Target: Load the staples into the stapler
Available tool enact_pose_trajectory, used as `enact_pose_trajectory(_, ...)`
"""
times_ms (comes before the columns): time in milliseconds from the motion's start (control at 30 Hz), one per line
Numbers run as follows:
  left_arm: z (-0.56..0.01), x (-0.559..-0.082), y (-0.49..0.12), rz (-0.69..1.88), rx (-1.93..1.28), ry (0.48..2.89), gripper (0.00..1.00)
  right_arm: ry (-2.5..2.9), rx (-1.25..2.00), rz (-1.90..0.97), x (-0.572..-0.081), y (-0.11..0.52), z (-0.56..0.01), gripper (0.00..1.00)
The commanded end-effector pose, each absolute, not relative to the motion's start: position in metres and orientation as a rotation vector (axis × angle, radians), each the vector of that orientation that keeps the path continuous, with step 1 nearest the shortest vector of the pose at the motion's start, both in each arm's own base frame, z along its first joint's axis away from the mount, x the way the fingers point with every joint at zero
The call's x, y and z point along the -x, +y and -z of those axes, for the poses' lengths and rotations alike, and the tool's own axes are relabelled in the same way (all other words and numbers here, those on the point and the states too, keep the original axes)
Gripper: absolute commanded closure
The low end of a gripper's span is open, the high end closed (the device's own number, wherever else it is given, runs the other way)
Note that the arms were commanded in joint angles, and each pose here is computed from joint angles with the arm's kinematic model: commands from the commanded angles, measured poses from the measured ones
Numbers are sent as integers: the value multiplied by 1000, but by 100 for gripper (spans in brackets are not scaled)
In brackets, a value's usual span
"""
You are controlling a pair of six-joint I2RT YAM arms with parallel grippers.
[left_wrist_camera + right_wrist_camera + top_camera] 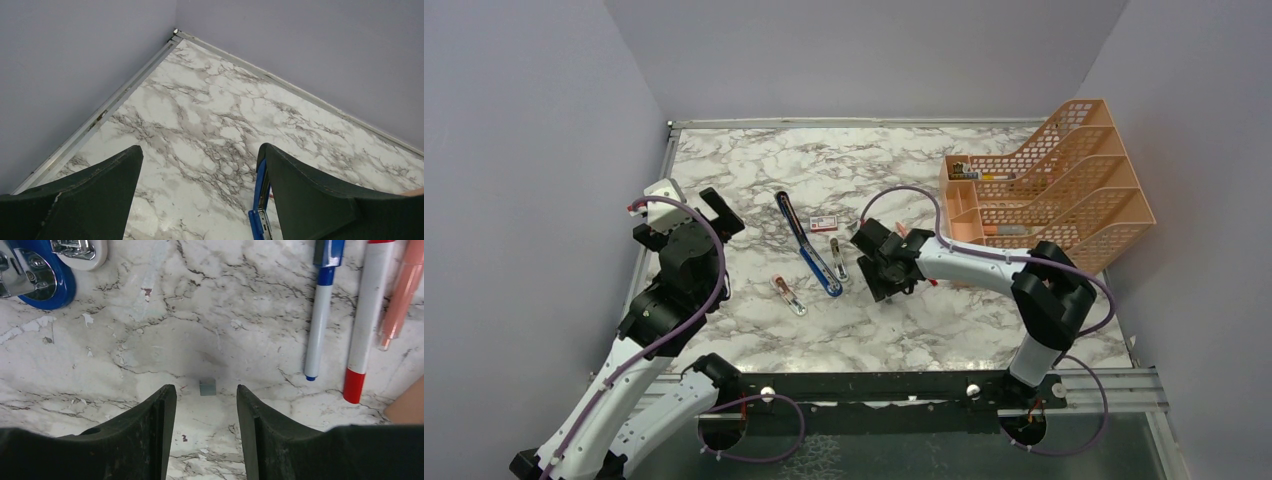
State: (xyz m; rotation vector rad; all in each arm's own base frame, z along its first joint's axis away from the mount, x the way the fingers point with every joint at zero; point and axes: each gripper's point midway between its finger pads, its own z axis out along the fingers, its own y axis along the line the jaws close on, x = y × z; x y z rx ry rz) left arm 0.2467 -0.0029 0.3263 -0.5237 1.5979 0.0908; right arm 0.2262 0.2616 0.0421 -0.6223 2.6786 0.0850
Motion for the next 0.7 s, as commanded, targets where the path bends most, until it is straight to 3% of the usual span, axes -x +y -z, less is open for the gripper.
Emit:
enact_pose_trajectory(0,-324,-249,-6,-76,522,1599,7,2724,687,-144,-218,272,-27,49)
enact_pose_trajectory(167,-325,-249,-5,-76,523,1596,7,2750,690,-98,-217,265,-20,59)
enact_pose_trajectory(467,-325,-249,-5,-79,524,1597,7,2761,690,-97,-220,264,-14,61)
enact_pose_trajectory(667,-325,-249,-5,-78,523,1596,7,2779,685,-109,-219,263,-12,67)
